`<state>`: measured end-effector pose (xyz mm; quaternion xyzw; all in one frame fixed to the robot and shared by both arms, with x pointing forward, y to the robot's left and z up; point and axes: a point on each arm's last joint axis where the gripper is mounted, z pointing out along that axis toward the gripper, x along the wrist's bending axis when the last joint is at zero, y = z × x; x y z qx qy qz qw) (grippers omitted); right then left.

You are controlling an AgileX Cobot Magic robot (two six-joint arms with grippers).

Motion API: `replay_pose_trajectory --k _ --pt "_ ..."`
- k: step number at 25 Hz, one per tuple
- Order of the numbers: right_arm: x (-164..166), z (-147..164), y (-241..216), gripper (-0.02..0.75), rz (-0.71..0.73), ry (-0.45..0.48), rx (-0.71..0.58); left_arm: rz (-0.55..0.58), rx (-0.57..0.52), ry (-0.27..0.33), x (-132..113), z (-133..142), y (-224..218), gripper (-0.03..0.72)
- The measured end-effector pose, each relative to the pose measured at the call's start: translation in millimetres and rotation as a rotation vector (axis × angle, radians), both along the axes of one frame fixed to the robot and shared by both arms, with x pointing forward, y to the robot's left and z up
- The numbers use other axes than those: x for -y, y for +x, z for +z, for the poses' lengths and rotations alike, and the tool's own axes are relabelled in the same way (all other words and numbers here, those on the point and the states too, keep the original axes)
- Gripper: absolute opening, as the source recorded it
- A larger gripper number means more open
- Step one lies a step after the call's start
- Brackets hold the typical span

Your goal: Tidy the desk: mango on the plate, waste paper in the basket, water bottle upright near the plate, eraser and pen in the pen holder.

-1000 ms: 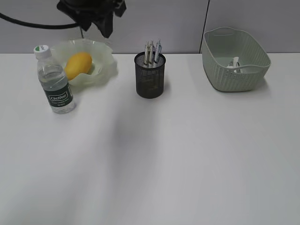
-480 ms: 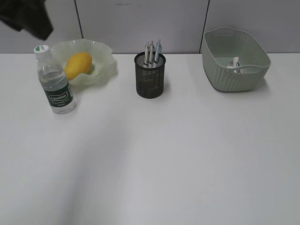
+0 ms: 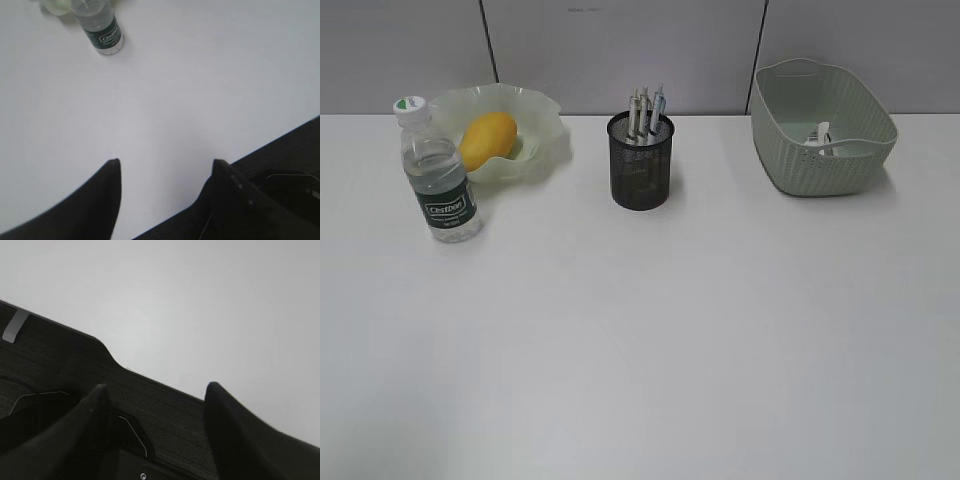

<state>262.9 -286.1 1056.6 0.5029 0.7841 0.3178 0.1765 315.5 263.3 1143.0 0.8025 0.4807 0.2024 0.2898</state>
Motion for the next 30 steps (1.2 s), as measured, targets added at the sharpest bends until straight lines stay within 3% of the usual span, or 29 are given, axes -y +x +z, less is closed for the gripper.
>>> replay_pose_trajectory --k 3,6,14,21,30 --pt "0.1 0.0 0.0 0.474 0.0 -0.001 0.0 -0.01 0.049 -0.058 -16.4 -15.0 -29.9 0.524" --pt "0.5 -0.5 -0.3 0.474 -0.001 -0.006 -0.006 -0.018 0.086 -0.101 -27.8 -31.6 -50.9 0.553" --pt "4.4 -1.0 1.0 0.474 -0.018 -0.051 0.007 -0.027 0.05 -0.105 -34.6 -80.0 -65.5 0.558" --pt "5.0 -1.1 1.2 0.474 -0.02 -0.057 0.01 -0.049 0.101 -0.185 -26.0 -82.1 -59.3 0.558" --pt "5.2 -1.1 1.2 0.474 -0.021 -0.059 0.01 -0.051 0.11 -0.196 -23.9 -85.5 -56.5 0.558"
